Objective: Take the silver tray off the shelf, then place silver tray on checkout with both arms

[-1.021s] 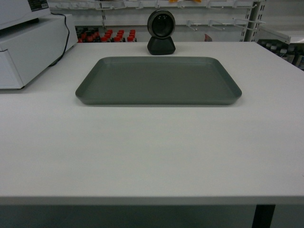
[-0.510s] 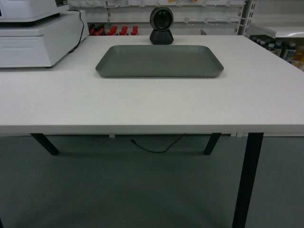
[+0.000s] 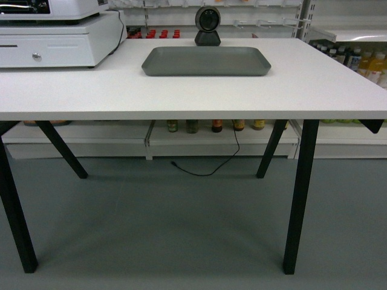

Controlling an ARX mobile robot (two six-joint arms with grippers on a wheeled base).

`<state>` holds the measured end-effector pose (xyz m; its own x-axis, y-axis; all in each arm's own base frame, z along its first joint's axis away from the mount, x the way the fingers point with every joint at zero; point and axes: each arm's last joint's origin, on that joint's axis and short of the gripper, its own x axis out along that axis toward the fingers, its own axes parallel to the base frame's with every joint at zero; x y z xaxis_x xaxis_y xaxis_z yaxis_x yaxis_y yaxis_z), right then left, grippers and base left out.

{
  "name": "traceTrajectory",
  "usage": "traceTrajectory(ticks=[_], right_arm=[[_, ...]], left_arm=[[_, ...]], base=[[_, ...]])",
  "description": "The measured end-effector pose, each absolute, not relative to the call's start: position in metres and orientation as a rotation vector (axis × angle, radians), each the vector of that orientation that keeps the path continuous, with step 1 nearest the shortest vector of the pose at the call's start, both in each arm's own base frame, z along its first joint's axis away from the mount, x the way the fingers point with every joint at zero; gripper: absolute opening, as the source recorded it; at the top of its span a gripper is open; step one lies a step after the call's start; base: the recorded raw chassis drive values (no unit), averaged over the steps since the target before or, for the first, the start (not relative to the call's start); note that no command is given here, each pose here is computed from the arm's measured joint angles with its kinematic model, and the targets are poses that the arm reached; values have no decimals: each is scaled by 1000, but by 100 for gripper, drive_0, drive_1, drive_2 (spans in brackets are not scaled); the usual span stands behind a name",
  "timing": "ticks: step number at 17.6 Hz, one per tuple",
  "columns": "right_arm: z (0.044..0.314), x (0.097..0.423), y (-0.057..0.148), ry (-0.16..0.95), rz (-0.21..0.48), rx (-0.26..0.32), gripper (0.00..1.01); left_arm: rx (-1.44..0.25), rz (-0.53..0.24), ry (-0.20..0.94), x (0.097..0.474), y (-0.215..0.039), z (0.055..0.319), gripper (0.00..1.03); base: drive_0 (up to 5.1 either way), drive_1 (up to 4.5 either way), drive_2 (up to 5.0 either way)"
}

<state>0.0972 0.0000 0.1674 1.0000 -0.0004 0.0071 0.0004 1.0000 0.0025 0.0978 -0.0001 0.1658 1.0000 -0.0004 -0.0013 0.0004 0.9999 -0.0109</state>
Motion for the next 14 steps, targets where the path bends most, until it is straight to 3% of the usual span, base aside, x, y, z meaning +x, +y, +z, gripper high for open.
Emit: traceTrajectory(ticks=[14], right_arm=[[167,97,0,-5,0,2,98]], left_arm=[[-10,-1,4,98,0,166,98]], base=[[0,0,0]])
